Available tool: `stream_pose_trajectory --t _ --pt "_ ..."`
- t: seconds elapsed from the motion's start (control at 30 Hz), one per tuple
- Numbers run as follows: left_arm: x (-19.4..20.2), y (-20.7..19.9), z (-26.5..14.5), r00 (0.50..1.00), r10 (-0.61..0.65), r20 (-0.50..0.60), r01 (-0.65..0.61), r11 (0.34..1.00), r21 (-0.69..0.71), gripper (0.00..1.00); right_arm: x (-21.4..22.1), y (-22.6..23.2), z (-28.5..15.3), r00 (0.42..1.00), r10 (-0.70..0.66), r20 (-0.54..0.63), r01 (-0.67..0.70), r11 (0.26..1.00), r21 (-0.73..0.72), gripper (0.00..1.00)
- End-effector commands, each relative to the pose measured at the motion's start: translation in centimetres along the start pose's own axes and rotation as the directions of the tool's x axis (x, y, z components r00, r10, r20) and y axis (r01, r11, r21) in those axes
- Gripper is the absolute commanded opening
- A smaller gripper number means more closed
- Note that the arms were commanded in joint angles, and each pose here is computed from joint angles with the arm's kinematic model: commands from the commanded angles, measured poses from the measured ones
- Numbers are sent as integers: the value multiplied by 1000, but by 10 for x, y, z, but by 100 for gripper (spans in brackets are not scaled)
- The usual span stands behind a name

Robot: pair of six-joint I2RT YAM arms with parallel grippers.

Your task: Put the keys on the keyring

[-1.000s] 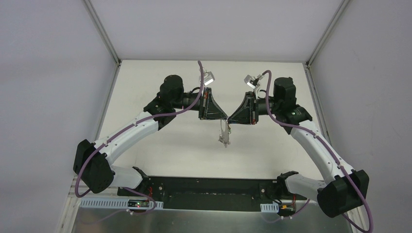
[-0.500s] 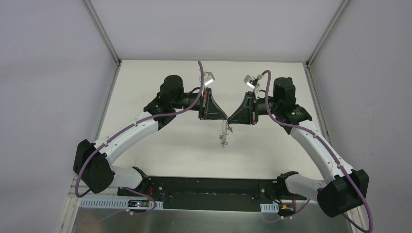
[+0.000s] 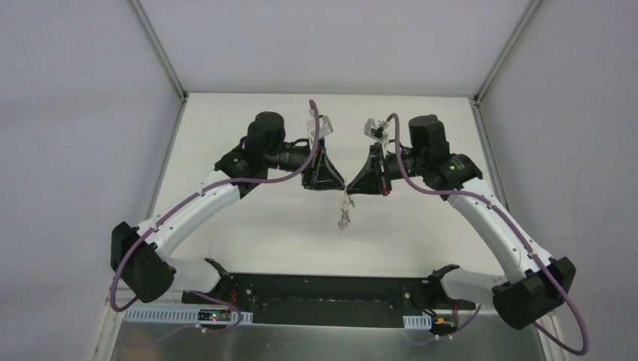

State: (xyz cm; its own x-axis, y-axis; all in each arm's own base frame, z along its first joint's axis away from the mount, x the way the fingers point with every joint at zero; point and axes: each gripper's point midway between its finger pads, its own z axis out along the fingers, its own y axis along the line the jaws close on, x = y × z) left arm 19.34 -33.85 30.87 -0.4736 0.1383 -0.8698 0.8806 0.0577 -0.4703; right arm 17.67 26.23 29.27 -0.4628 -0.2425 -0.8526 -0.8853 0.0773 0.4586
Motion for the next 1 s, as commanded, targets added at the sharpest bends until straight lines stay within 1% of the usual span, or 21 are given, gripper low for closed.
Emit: stream_pose_trajectory --t 0.0,0.07,0.13,0.23,0.43,0.57,0.77,0.97 --pt "-10 -16 -22 984 176 -26 -176 984 -22 31 8 1 2 992 -93 -83 96 995 35 0" --pt "-9 -18 -24 978 207 -36 -208 978 -19 36 11 0 4 991 -92 -94 96 995 32 0" --pt "-7 -19 -26 976 212 -44 -213 977 -16 41 10 1 6 991 -93 -94 96 995 21 0" --pt "-3 -19 -26 971 233 -52 -234 972 -1 45 8 3 8 992 -92 -83 93 996 7 0" --pt "-1 -15 -22 968 241 -61 -241 970 12 47 5 8 10 995 -76 -70 74 997 -28 0" --pt "-2 -7 -16 971 229 -67 -231 973 -10 48 5 10 11 995 -73 -62 70 997 -44 0" --pt "-2 -3 -6 985 162 -60 -163 987 -8 46 7 7 13 996 -70 -59 68 997 -44 0" --pt "-2 -6 1 992 113 -51 -111 993 30 34 8 7 13 996 -69 -57 67 997 -42 0"
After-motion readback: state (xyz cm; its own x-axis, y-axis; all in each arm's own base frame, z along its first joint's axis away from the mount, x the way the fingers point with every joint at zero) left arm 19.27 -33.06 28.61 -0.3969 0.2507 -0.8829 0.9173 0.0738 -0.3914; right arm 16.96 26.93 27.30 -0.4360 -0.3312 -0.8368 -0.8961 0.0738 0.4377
